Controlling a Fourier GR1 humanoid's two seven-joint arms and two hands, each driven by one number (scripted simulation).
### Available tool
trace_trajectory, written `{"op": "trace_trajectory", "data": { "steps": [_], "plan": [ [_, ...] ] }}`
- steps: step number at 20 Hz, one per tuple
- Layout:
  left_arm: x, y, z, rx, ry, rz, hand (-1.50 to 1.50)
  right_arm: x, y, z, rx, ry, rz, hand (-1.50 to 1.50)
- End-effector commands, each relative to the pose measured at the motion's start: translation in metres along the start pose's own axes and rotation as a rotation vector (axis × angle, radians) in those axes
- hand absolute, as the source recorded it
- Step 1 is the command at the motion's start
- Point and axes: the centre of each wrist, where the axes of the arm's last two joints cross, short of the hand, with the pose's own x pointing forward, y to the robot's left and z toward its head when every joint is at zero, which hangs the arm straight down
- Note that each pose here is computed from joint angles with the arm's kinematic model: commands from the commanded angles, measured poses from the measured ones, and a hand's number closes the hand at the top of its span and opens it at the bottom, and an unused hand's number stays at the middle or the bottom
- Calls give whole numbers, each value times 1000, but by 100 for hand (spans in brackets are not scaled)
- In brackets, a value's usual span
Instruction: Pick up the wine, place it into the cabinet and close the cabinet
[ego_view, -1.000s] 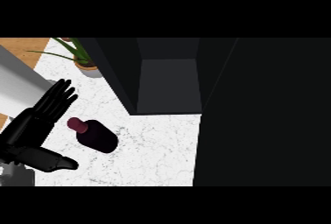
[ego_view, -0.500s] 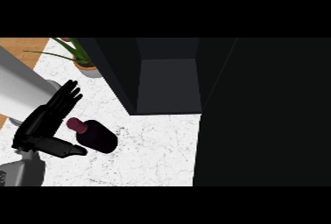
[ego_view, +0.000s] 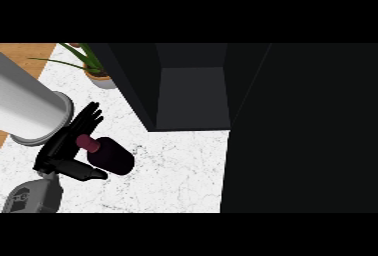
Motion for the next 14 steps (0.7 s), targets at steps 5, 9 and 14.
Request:
{"op": "trace_trajectory", "data": {
  "steps": [5, 9, 14],
  "plan": [
    [-46, -9, 4, -37, 42, -5, -150, 44, 5, 31, -3, -118, -25, -150],
    [-57, -8, -1, -54, 51, 24, -150, 46, 2, 40, 14, -86, -18, -150],
    [-65, -7, 0, -57, 44, 35, -150, 50, -5, 34, 16, -104, 3, -150]
  ]
}}
